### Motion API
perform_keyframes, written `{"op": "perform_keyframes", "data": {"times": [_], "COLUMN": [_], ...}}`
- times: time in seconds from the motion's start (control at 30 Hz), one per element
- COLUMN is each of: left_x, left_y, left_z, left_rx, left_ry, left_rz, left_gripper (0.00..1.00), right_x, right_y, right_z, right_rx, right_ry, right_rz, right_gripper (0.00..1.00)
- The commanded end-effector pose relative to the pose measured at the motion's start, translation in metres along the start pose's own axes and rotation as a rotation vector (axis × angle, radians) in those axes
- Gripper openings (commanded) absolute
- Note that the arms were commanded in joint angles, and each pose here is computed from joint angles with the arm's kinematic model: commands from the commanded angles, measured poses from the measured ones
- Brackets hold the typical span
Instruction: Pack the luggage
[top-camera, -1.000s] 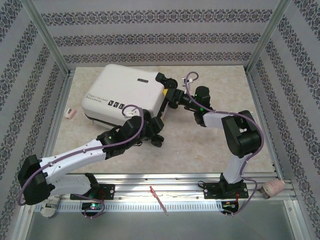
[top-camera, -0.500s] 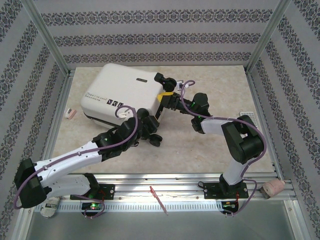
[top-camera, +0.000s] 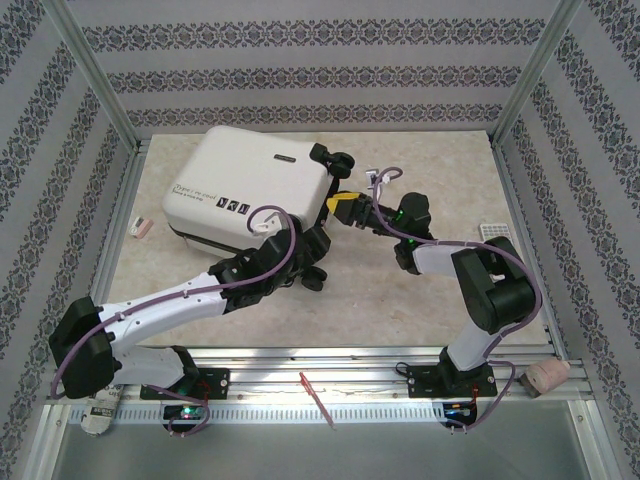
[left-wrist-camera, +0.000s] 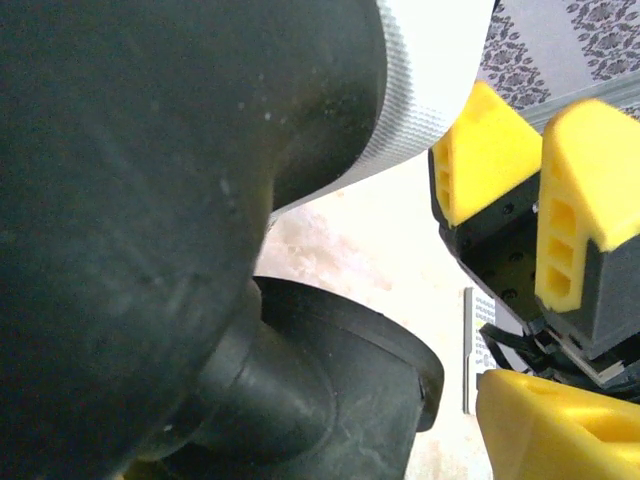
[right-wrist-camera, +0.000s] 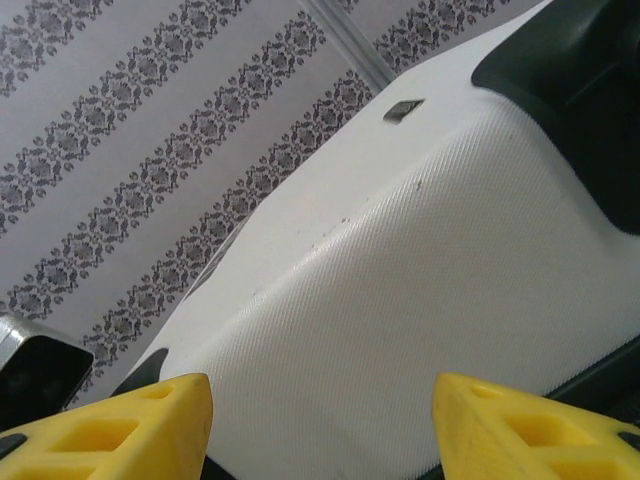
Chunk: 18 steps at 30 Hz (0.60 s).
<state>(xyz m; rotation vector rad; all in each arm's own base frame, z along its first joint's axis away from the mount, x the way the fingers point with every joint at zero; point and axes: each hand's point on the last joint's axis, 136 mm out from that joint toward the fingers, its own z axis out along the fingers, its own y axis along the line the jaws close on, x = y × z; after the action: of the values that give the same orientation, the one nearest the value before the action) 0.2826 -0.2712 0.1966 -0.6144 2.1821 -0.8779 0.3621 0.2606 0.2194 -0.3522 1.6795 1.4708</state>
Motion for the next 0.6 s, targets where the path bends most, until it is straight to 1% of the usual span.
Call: {"op": "perform_keyframes", "data": {"times": [0.0,0.13,0.2,0.4,0.47,0.57], "left_x": [-0.019,-0.031,-0.032,-0.029,-0.03,-0.031], "left_y": [0.006,0.02,0.029,0.06,0.066,0.071], "left_z": [-0.003,-0.005,-0.003,0.003,0.004,0.006], "left_rx": [-0.039,-0.095,-0.13,-0.246,-0.258,-0.26], "left_ry": [-0.104,-0.161,-0.162,-0.154,-0.156,-0.15], "left_rz": [-0.026,0.002,0.011,0.013,0.004,0.003], "left_gripper": [0.85,0.86,0.84,0.82,0.8,0.73], "right_x": [0.002,0.006,0.01,0.031,0.038,0.051], "right_y": [0.017,0.017,0.015,-0.007,-0.012,-0.022], "right_z": [-0.005,-0.005,-0.006,-0.013,-0.012,-0.009], "right_rx": [-0.067,-0.082,-0.079,-0.01,0.002,0.017], "right_ry": [0.011,0.028,0.038,0.061,0.077,0.1], "right_rz": [-0.076,-0.08,-0.083,-0.093,-0.11,-0.113], "right_gripper": [0.59,0.57,0.57,0.52,0.52,0.52]}}
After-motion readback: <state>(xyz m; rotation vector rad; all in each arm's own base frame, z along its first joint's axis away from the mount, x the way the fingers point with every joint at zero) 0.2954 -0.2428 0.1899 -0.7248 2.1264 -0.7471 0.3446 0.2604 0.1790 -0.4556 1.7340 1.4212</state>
